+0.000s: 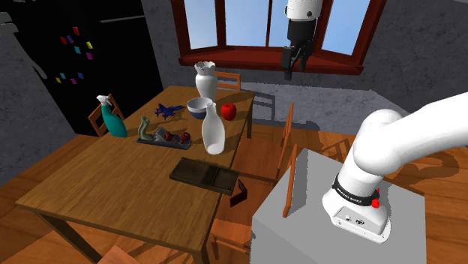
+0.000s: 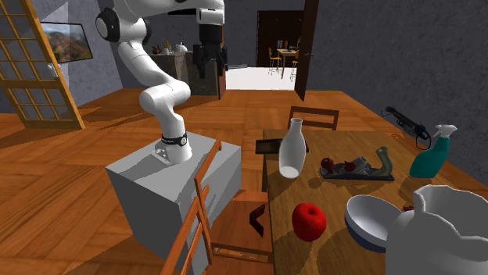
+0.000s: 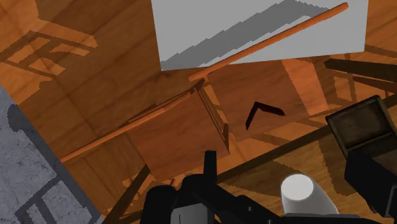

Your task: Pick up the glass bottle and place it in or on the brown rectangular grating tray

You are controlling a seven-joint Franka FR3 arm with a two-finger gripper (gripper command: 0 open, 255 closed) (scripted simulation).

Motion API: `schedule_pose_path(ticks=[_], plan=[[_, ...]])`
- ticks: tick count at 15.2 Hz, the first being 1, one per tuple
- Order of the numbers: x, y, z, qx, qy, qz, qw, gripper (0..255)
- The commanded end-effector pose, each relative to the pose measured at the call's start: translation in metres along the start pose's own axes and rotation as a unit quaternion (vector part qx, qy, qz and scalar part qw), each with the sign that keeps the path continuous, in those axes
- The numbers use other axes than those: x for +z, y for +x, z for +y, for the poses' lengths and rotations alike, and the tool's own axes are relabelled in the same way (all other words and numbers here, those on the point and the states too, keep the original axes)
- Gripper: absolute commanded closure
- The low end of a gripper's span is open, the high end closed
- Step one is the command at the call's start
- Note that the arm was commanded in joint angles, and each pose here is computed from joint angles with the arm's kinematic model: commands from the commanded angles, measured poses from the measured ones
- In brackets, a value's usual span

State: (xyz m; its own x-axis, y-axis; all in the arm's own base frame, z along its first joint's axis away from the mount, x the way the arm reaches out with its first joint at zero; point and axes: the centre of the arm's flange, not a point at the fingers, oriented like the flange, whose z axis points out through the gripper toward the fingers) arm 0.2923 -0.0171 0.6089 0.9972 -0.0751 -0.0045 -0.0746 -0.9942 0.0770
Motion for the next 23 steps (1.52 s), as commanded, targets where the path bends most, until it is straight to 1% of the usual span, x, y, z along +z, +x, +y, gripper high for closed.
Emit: schedule_pose_path(ticks=[1, 23], plan=[[0.000, 0.000, 0.000, 0.000, 0.000, 0.000, 1.0000, 0], [0.113, 0.227, -0.121, 0.003, 0.032, 0.023, 0.9992, 0]])
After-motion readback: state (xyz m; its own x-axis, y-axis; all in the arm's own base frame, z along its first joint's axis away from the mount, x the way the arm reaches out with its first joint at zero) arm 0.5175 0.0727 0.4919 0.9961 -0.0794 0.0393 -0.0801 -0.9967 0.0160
